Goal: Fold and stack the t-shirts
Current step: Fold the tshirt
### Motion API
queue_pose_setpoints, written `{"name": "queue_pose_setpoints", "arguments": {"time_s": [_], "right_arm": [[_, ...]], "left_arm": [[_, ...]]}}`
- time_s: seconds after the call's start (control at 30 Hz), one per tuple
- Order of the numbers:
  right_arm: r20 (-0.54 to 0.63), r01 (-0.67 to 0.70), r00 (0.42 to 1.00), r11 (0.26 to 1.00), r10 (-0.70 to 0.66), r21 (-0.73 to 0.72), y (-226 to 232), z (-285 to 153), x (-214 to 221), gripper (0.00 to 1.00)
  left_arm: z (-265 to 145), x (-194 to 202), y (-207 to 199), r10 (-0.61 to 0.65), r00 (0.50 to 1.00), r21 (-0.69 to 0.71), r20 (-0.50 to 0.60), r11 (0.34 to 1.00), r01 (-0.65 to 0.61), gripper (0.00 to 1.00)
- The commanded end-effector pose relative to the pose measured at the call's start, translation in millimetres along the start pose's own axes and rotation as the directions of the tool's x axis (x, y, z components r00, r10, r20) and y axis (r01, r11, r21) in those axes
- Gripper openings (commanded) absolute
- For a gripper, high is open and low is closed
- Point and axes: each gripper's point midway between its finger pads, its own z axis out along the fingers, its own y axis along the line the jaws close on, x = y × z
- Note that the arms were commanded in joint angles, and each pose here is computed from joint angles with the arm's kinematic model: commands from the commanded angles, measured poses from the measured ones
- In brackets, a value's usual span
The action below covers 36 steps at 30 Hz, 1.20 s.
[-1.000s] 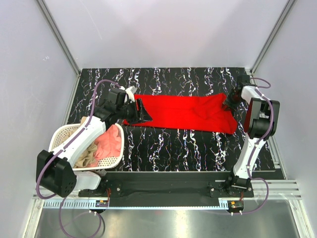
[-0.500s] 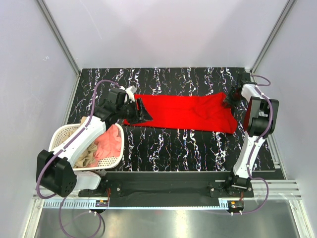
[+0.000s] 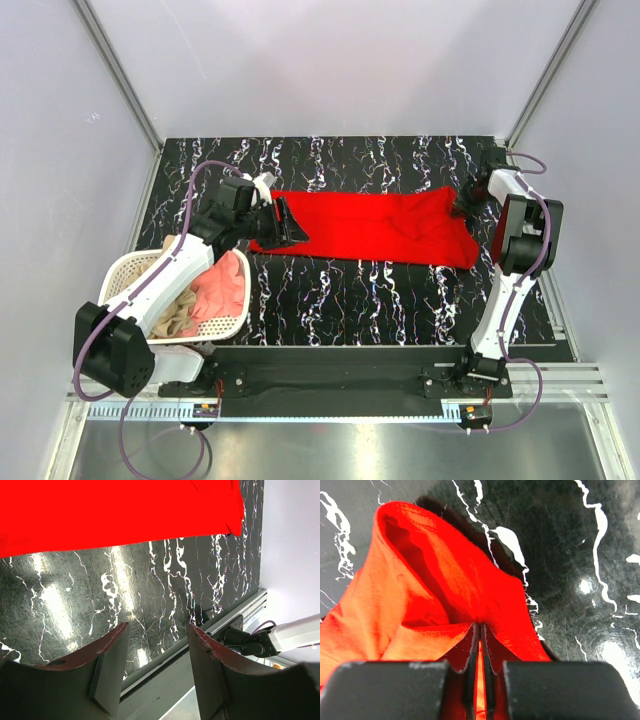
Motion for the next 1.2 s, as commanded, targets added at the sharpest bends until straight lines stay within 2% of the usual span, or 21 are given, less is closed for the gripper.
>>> {"name": "queue_pose_setpoints", "arguments": {"time_s": [0.0, 0.23, 0.53, 0.57, 0.67, 0.73, 0.93, 1.17], "right_arm": [[0.023, -0.012, 1.0, 1.0, 0.011, 0.021, -1, -21, -4, 0.07], [0.046, -0.033, 0.999, 0.994, 0.028, 0.102, -11, -52, -6, 0.0], [0.015, -0.049, 0.999, 0.989, 0.047, 0.136, -16, -62, 2, 0.01], [0.02, -0.037, 0.999, 0.99, 0.034, 0.136, -15, -64, 2, 0.02], [0.021, -0.017, 1.0, 0.989, 0.014, 0.144, -18, -60, 0, 0.15], [0.014, -0.011, 1.0, 0.989, 0.009, 0.145, -19, -57, 0, 0.18], [0.0, -0.028, 1.0, 0.992, 0.028, 0.126, -16, -48, 2, 0.23], [0.011, -0.038, 0.999, 0.996, 0.037, 0.077, -3, -50, -6, 0.25]], "left_arm": [[-4, -15, -18, 0.021, 0.999, 0.061, 0.037, 0.998, -0.023, 0.54], [-1, -14, -17, 0.014, 1.0, 0.067, 0.027, 0.998, -0.016, 0.54], [2, -12, -18, 0.009, 1.0, 0.079, 0.019, 0.997, -0.01, 0.54], [2, -12, -19, 0.009, 1.0, 0.082, 0.017, 0.997, -0.01, 0.54], [1, -12, -19, 0.007, 1.0, 0.084, 0.017, 0.996, -0.009, 0.54], [1, -11, -19, 0.01, 1.0, 0.083, 0.016, 0.996, -0.011, 0.54], [-1, -11, -18, 0.019, 1.0, 0.077, 0.014, 0.997, -0.02, 0.54], [0, -12, -18, 0.018, 1.0, 0.078, 0.015, 0.997, -0.019, 0.54]]}}
